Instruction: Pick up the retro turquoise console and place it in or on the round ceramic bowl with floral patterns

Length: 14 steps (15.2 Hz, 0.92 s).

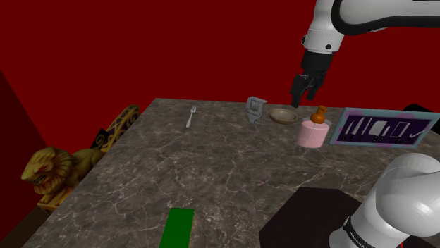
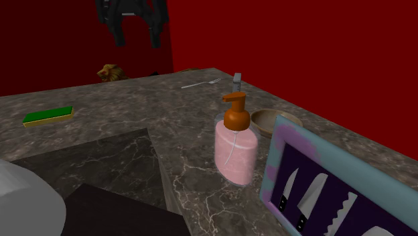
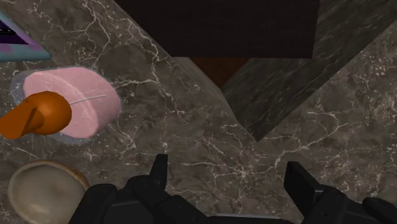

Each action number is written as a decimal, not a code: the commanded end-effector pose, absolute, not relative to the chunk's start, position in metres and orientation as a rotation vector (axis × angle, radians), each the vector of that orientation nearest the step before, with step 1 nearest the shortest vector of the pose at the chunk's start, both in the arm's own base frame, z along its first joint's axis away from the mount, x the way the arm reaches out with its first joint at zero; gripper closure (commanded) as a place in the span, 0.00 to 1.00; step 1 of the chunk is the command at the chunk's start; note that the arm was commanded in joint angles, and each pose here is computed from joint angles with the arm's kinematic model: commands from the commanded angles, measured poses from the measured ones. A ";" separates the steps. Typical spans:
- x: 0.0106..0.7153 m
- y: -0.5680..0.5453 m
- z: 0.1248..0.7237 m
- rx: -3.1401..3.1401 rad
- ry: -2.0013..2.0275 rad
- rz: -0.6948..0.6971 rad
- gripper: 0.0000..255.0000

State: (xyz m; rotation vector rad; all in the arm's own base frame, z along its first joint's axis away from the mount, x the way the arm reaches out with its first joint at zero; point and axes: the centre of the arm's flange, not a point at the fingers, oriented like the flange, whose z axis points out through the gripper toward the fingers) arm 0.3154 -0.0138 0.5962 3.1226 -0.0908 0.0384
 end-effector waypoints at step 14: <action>0.443 -0.112 0.534 3.144 -0.047 0.044 0.00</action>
